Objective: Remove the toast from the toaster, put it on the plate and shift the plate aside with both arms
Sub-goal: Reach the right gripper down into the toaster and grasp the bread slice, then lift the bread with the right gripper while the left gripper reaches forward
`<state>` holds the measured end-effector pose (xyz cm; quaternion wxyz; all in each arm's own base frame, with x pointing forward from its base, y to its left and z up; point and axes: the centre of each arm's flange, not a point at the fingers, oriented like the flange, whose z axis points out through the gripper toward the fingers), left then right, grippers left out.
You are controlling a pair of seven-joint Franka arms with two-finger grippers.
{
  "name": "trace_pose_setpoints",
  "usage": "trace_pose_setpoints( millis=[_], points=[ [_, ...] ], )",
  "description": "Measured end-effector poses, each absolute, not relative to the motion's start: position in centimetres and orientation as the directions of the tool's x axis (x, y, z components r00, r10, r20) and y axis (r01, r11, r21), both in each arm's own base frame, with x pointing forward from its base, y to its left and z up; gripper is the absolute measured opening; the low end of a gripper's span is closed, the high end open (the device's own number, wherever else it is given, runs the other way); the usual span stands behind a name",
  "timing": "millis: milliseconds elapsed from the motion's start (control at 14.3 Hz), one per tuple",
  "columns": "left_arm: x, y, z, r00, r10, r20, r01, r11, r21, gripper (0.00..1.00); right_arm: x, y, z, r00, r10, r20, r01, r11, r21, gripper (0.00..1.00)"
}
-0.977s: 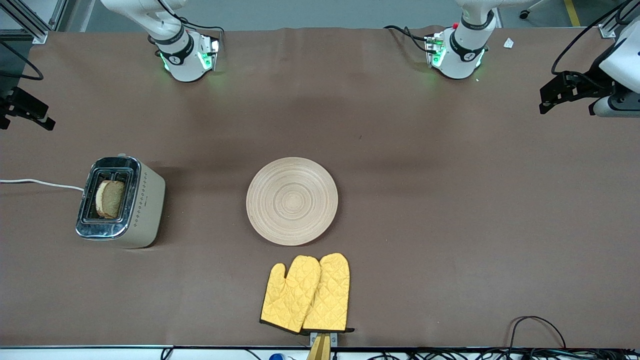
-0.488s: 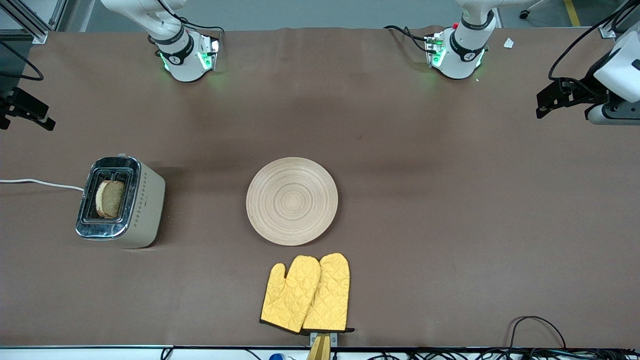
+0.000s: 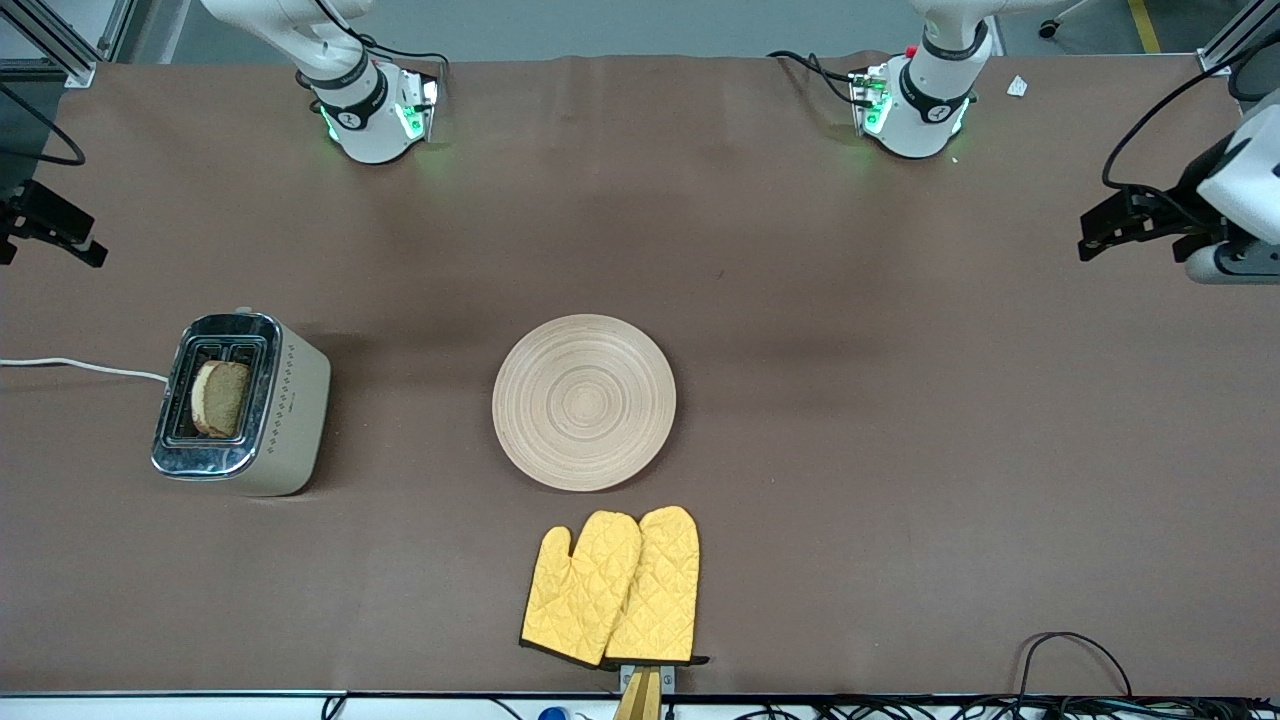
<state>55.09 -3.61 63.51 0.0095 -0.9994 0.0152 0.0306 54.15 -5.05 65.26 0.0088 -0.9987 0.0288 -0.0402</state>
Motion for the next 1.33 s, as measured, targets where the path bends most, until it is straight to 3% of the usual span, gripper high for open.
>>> trace_pose_setpoints(
  millis=[209,558,907,1326],
  points=[
    [55.2,-2.4,63.5,0.998,-0.009,-0.061,-0.010,-1.000,-0.018,1.00,56.5,-5.1,61.7,0.997,-0.063,0.052,-0.062,-0.998,-0.014,1.00],
    [55.5,-2.6,63.0,0.998,-0.012,-0.068,-0.013,-1.000,-0.016,1.00,62.3,-4.9,49.5,0.996,-0.063,-0.061,-0.062,-0.998,0.016,1.00],
    [57.1,-2.6,61.4,0.997,-0.016,-0.072,-0.016,-1.000,-0.008,1.00,65.4,-5.6,40.7,0.994,-0.072,-0.087,-0.069,-0.997,0.032,1.00],
    [57.4,-2.6,61.4,0.998,-0.017,-0.068,-0.018,-1.000,-0.006,1.00,65.1,-8.9,37.6,0.992,0.007,-0.128,0.004,-1.000,-0.025,0.38]
  ],
)
